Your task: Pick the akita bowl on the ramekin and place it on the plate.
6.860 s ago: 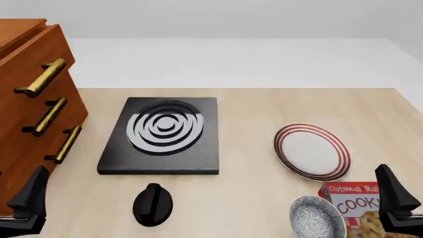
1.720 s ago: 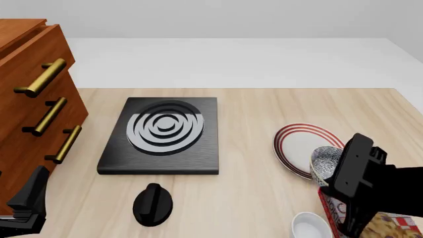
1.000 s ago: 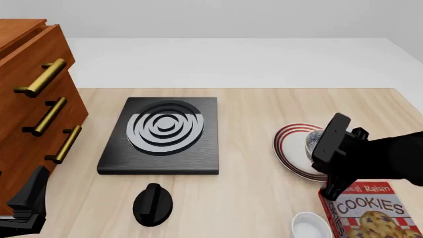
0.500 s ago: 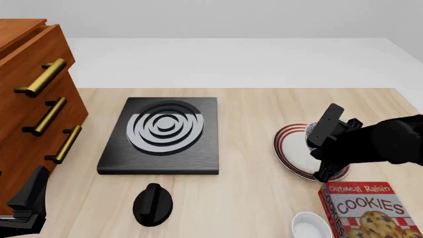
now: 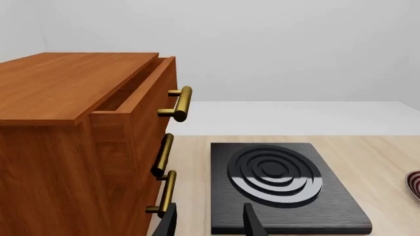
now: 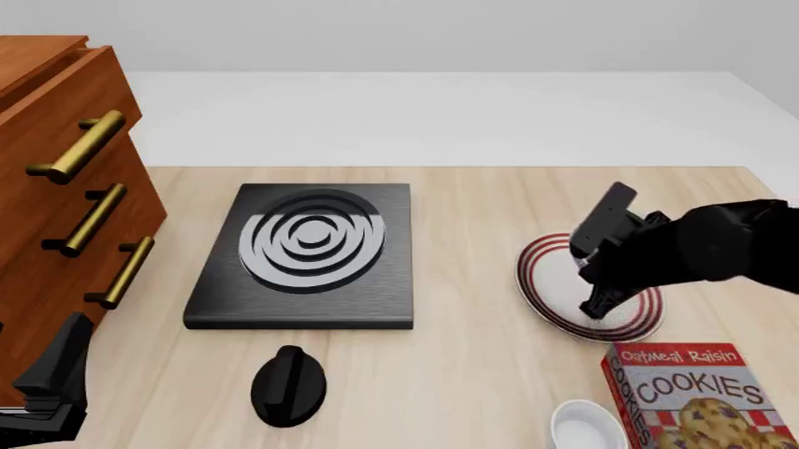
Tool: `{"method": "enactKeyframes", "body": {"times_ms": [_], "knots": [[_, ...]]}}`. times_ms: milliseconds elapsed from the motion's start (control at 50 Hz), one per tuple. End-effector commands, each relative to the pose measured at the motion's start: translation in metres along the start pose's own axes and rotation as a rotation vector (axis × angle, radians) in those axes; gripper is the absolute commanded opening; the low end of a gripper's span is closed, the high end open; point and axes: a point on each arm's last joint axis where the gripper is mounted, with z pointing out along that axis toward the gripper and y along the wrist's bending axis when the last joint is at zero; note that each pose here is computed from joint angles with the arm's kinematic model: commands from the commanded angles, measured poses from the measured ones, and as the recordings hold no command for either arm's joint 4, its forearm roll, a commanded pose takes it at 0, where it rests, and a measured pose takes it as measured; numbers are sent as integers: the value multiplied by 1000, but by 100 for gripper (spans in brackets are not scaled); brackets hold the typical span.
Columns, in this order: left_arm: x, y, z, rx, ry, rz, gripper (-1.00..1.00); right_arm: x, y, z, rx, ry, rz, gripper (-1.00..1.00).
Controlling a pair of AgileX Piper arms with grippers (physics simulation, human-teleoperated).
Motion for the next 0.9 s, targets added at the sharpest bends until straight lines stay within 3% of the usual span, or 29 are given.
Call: {"method": "enactKeyframes", "body": {"times_ms": [20, 540, 900], "knots": [[0, 0, 0, 0, 0, 0, 100, -4, -7, 15, 4, 6, 21, -100], [0, 0, 0, 0, 0, 0, 100, -5, -18, 38, -3, 34, 15, -100], [0, 0, 0, 0, 0, 0, 100, -2, -12, 58, -21, 45, 15, -100]]}}
